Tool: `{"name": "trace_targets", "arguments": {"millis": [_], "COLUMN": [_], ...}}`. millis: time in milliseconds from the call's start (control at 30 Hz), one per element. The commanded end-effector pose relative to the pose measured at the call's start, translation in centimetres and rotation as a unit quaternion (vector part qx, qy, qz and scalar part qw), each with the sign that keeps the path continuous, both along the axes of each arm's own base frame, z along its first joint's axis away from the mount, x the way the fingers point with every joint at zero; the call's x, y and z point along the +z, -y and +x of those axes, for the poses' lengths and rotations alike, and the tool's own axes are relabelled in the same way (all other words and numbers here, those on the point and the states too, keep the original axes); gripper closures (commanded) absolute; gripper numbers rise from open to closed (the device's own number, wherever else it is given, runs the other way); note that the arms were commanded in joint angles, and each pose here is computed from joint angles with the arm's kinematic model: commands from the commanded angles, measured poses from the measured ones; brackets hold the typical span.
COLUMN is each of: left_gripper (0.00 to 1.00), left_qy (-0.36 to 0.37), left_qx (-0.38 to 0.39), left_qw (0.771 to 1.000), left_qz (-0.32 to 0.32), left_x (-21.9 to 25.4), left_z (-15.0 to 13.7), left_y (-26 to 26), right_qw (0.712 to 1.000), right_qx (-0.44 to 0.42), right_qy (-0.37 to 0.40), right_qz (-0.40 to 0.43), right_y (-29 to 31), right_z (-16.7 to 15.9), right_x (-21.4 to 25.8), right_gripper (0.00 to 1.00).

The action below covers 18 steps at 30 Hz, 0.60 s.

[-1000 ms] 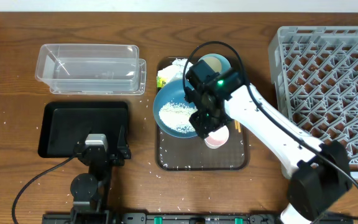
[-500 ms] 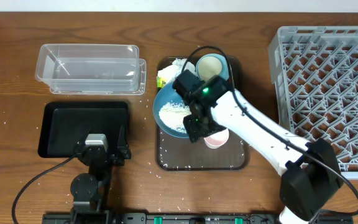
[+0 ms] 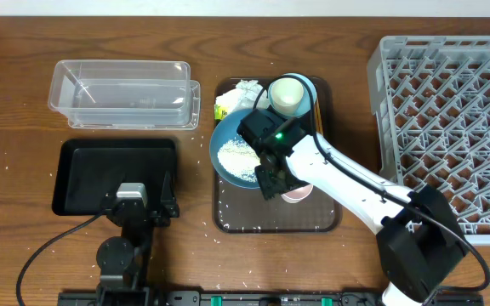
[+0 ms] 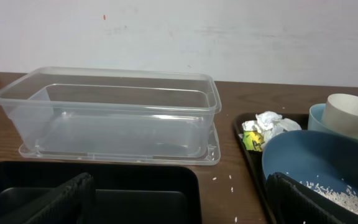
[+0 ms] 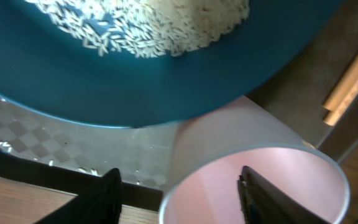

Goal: Sort waste into correct bins and load items into the dishwasher rack
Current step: 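Grasp the pink cup rim with the right gripper and lift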

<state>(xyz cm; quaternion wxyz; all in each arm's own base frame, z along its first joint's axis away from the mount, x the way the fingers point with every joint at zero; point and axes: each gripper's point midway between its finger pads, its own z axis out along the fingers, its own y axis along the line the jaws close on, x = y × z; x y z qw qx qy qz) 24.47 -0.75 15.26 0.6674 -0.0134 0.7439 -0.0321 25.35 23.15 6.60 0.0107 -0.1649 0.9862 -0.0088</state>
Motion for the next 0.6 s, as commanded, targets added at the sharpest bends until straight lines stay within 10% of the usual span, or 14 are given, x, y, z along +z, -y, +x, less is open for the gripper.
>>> {"name": "trace_targets", "arguments": {"millis": [0,567], "left_gripper": [0.09,0.10], "left_qy": [-0.023,-0.023], "left_qx": [0.008,0.008], "left_qw": [1.000,1.000], "left_qz": [0.004,0.004], "left_x": [-1.58,-1.58], "left_z": [-0.07,-0.07], "left_y": [-0.34,-0.34], "right_qw": [1.000,1.000], "right_qx": [-0.004,-0.005], "right_qy": [-0.008,0.005], "right_qz": [0.004,-0.007], "right_y": [-0.35,0.06], "right_z": [-0.40,0.11], "right_x": [-0.27,-0.16], "right_gripper": [0.48,0.91]}}
